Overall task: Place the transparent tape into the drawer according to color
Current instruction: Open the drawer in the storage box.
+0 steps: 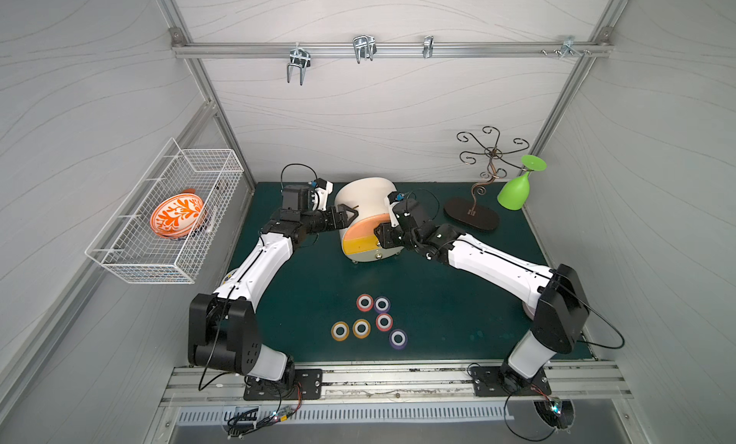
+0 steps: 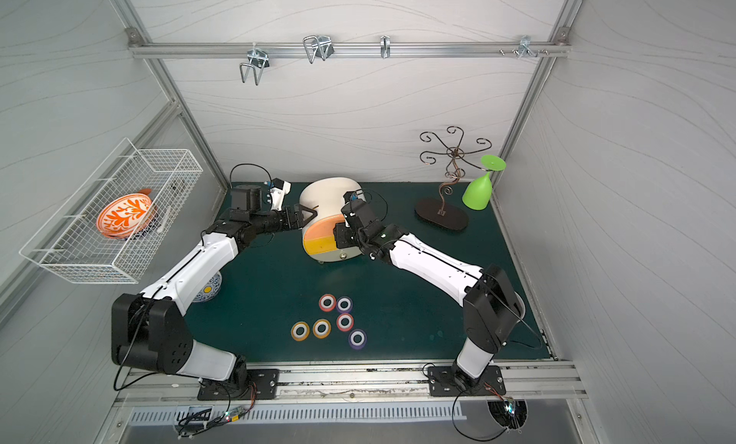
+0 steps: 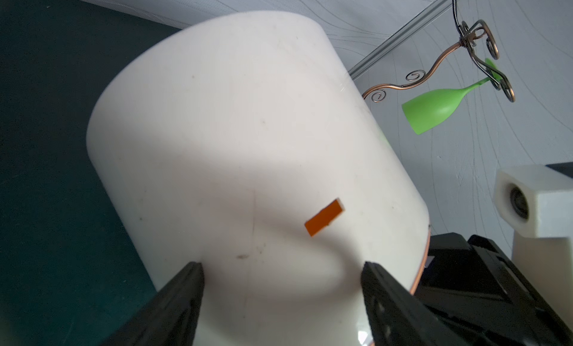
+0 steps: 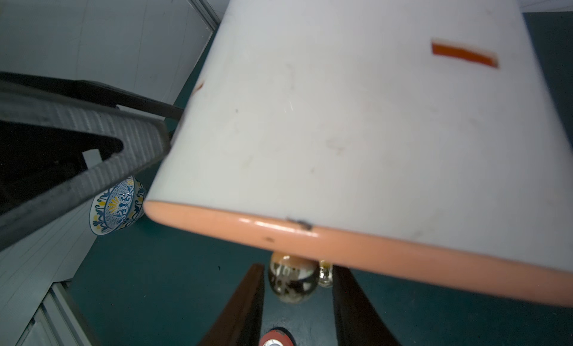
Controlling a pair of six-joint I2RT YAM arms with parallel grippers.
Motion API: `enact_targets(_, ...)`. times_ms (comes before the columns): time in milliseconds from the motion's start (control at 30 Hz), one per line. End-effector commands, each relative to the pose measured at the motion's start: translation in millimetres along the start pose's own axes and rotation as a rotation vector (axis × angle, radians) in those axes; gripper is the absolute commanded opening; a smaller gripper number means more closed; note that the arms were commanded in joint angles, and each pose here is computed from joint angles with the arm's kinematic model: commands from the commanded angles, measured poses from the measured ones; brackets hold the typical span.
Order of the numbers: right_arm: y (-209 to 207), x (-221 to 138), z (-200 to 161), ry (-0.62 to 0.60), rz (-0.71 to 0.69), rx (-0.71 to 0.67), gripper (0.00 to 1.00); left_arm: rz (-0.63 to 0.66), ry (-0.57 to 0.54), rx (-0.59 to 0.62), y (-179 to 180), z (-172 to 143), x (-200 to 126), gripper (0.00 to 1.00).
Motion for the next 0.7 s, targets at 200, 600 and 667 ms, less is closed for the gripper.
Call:
enact_targets(200,0,5,9,-0.034,-0.049,-0.004,0.38,-0.012,0.037,0.018,-4,-9,4,0.83)
enact_targets(600,3,-1,22,-0.082,-0.076,-0.016,0.35,-0.013,0.049,0.016,-3,-11,4,0.82)
enact_targets(667,4,-1,23,-0.084,-0.072,-0.016,0.34,-0.014,0.047,0.017,-4,-10,4,0.82)
Point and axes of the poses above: each gripper's point midway between its finger pads, its own x axis out along the fingers, its own y axis along the line the jaws close on, z = x × y, the point moved 1 cm from there along -x, back along the fingers, and after that the axes turned 14 degrees about -x, right-handed, at the moved point
